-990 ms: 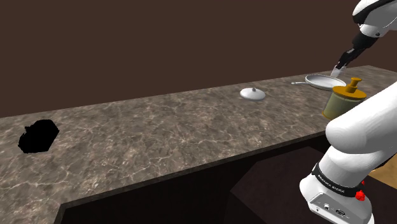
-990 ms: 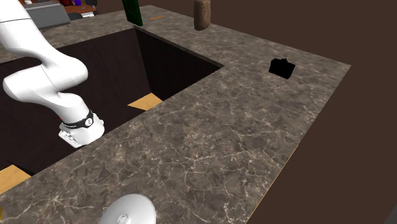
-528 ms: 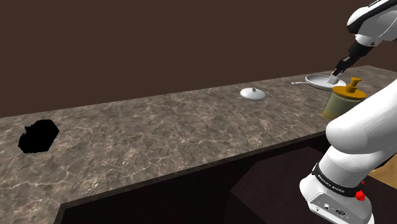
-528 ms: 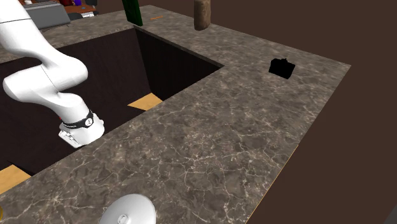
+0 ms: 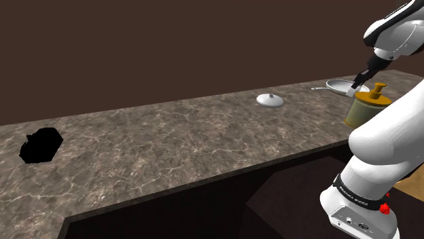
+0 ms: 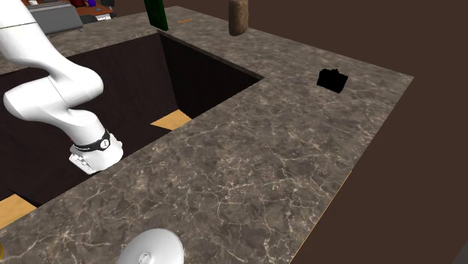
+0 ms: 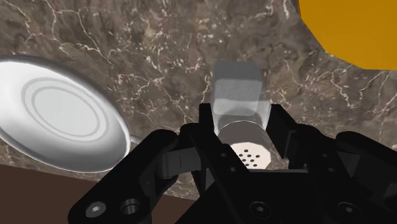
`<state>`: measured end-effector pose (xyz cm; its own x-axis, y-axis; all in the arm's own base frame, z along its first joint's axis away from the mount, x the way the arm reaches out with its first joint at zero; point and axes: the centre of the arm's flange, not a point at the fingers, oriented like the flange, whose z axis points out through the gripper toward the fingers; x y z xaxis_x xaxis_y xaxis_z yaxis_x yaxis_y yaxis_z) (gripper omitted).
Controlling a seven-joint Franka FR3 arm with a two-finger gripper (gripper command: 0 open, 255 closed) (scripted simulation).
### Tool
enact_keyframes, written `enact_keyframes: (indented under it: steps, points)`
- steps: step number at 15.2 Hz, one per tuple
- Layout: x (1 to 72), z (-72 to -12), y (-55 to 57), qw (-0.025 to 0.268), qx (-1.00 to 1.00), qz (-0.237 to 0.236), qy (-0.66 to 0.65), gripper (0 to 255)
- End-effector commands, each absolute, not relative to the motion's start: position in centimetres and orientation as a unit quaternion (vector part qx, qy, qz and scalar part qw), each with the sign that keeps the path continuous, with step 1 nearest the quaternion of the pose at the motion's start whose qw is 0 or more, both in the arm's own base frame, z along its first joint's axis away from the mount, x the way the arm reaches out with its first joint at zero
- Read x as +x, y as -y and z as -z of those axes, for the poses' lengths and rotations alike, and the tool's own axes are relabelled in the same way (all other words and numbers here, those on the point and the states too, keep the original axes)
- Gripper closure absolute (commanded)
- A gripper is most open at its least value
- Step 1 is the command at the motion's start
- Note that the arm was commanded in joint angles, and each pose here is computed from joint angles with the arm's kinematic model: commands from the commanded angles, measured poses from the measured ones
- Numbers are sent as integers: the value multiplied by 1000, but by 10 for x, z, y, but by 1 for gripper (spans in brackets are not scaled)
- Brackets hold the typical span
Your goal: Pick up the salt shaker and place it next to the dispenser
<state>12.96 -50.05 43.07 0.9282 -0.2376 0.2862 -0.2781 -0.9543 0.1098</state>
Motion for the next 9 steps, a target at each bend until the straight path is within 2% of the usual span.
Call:
enact_keyframes:
  steps: [1, 9]
  points:
    - [129, -420, 501, 75, 979, -136, 132, 255]
    - [129, -378, 501, 75, 979, -136, 132, 255]
